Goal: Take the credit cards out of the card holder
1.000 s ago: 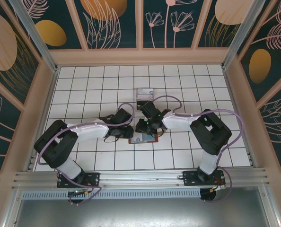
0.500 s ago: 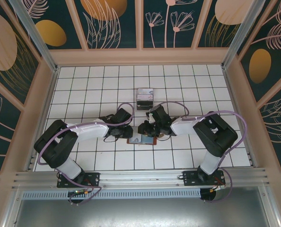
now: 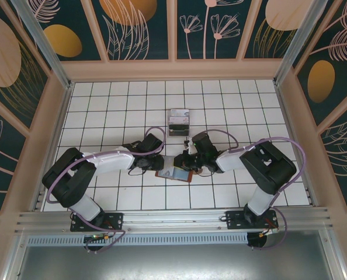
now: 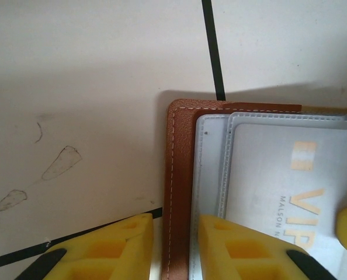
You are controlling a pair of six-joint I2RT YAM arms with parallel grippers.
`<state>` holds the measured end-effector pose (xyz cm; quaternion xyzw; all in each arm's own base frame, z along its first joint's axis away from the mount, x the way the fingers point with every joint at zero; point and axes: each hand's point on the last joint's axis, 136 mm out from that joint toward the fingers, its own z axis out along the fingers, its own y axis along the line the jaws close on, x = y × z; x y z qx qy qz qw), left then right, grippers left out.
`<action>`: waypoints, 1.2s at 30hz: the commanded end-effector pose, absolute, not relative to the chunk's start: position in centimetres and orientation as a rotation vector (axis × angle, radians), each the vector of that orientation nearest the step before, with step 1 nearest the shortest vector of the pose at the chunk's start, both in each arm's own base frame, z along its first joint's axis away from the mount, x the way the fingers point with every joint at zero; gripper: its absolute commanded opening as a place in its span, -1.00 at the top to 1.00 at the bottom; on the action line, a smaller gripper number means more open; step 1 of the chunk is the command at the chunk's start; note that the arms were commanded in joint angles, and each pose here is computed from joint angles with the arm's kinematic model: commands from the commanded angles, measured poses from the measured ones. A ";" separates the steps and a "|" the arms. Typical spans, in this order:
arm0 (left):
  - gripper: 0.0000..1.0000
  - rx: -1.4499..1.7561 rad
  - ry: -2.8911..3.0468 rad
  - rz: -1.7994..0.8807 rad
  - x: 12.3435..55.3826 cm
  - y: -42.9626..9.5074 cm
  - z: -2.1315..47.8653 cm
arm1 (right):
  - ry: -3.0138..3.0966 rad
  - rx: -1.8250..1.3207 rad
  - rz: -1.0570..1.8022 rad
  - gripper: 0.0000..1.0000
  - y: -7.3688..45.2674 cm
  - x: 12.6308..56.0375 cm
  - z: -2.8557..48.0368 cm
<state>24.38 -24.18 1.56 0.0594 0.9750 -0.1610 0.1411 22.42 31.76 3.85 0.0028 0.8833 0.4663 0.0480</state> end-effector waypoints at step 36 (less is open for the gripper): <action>0.30 0.158 2.742 -0.503 25.7 -25.3 5.0 | 2.697 -0.015 1.426 0.88 31.4 22.4 4.0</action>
